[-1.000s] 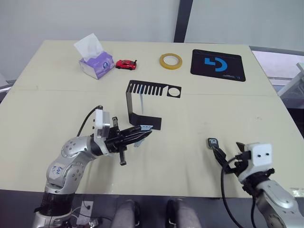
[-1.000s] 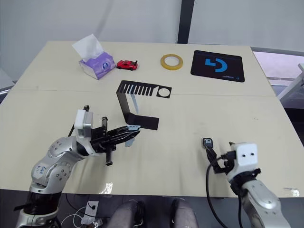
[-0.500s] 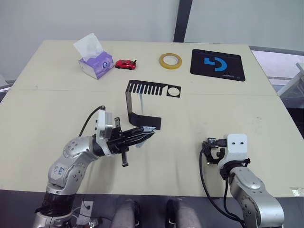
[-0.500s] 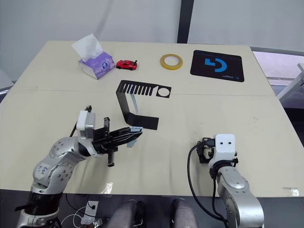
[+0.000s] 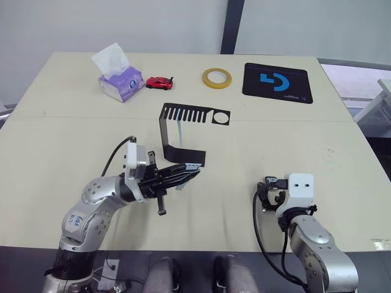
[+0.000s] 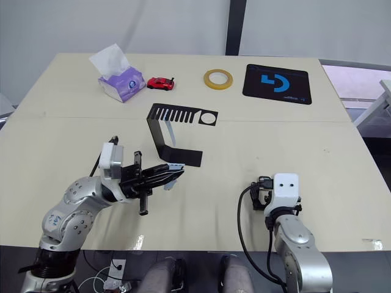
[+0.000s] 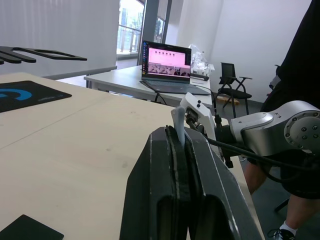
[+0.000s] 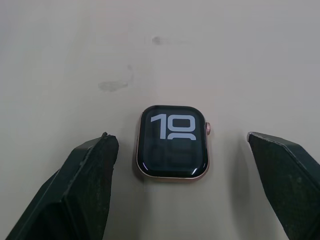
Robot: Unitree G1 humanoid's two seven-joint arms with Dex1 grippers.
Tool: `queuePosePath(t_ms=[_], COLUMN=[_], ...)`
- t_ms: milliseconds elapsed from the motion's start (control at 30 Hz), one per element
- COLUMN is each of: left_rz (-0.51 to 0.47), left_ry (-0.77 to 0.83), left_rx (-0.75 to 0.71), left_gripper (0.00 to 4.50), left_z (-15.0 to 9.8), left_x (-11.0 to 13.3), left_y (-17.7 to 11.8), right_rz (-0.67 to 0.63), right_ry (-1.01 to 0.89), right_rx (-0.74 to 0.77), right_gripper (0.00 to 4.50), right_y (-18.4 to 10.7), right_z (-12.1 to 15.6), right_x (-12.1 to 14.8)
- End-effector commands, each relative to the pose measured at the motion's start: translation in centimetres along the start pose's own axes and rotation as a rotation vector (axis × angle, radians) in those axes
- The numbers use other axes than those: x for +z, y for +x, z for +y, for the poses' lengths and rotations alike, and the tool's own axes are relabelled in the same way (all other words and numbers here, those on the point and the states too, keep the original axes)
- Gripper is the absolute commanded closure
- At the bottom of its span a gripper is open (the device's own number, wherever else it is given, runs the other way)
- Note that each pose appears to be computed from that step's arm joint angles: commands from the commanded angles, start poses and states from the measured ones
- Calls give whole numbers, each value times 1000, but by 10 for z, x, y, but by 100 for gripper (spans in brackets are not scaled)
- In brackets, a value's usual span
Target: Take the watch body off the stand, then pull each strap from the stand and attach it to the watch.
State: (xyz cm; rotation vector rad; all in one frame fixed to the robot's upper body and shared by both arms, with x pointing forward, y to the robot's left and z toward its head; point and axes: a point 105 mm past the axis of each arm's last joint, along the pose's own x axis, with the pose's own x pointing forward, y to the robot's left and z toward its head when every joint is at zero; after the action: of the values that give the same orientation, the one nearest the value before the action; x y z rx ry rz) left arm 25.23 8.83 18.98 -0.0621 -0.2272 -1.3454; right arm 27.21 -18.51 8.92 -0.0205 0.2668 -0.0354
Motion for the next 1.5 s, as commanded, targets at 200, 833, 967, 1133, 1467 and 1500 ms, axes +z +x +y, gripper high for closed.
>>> queuePosePath(t_ms=[200,833,967,1133,1467,1500], left_rz=[-7,-2,-2,-2,-2,-2], left_ry=[40,47,50,50,50,50], left_rx=[-6,2,7,9,15,14], left_gripper=[450,450,450,450,450,450], left_z=[-3,-2,-1,-1,-2,-2], left_x=[8,9,10,10,10,10], left_y=[1,1,0,0,0,0], right_rz=[3,-1,0,-1,7,8], right_ry=[36,63,64,73,72,72], right_rx=[27,55,58,63,58,57], right_gripper=[8,8,8,8,31,59], right_y=[1,9,10,11,10,10], right_z=[8,15,16,18,17,17], right_x=[-6,-8,-10,-10,-14,-14])
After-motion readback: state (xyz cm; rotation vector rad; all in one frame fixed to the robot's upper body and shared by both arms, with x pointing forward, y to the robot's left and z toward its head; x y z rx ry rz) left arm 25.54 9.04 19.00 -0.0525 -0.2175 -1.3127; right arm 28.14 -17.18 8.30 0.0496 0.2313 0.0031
